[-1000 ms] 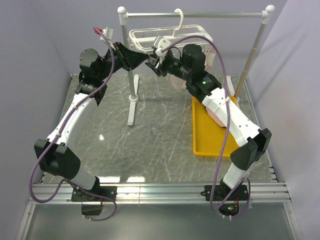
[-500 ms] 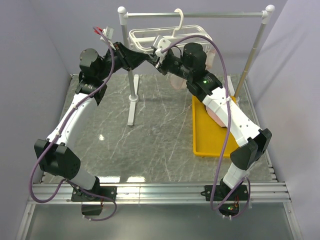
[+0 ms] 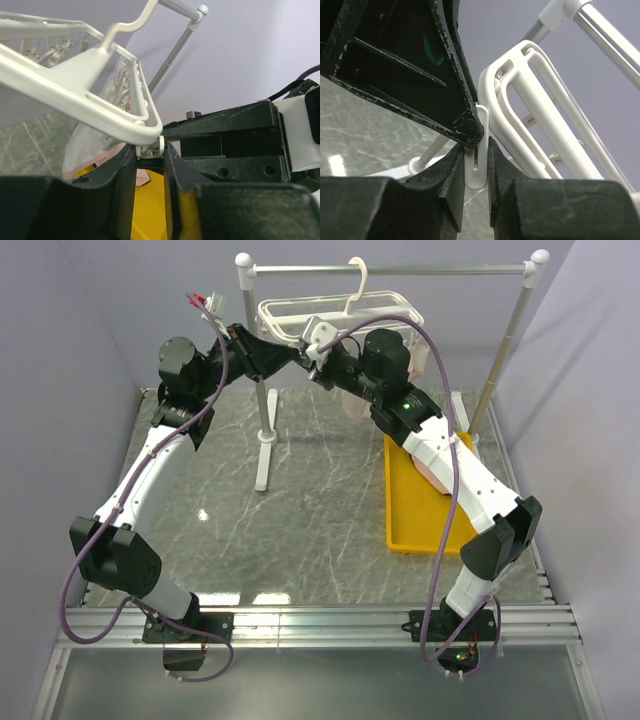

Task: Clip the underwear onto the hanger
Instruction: Open the clamp at the hanger, then adjust the underwear in the bin.

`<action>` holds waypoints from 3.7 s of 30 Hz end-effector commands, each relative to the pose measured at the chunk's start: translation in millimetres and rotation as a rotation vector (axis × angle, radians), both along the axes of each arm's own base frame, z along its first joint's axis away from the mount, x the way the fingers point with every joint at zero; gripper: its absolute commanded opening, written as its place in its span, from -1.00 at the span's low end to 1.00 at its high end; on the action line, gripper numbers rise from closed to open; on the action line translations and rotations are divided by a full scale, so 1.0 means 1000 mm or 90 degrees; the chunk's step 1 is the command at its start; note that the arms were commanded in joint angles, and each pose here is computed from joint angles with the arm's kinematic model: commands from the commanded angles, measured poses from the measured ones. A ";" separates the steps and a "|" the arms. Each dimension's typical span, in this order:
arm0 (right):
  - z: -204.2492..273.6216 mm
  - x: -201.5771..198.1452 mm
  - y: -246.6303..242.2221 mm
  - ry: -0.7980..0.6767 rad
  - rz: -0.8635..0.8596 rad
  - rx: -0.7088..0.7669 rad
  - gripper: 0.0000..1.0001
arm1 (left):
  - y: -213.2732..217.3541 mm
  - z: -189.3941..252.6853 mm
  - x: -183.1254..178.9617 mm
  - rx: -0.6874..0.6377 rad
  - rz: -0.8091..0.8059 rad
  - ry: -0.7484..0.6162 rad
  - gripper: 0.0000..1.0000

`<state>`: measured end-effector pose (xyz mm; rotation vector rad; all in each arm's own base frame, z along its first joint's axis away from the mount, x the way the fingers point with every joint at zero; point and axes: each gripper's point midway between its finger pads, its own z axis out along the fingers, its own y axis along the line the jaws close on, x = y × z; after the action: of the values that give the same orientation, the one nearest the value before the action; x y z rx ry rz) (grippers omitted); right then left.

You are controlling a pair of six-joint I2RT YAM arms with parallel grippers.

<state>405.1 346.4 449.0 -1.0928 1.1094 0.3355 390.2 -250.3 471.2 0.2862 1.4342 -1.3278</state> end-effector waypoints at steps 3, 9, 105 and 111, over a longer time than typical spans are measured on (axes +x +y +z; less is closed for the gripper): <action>0.000 -0.004 0.002 -0.048 0.002 0.008 -1.00 | 0.005 0.023 -0.008 -0.019 0.012 -0.074 -0.24; -0.021 0.004 -0.002 -0.118 -0.024 -0.008 -1.00 | 0.013 0.024 0.007 -0.031 0.040 -0.074 0.30; -0.304 -0.043 -0.376 0.425 -0.369 -0.448 -0.01 | 0.008 -0.007 0.022 0.031 0.038 -0.090 -0.99; -0.339 -0.024 -0.381 0.466 -0.387 -0.493 0.00 | 0.007 -0.009 0.022 0.031 0.038 -0.088 -0.99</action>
<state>364.7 -29.9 108.1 -1.2257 2.2902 -0.1429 413.9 -244.5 440.8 0.3333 1.4209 -1.2272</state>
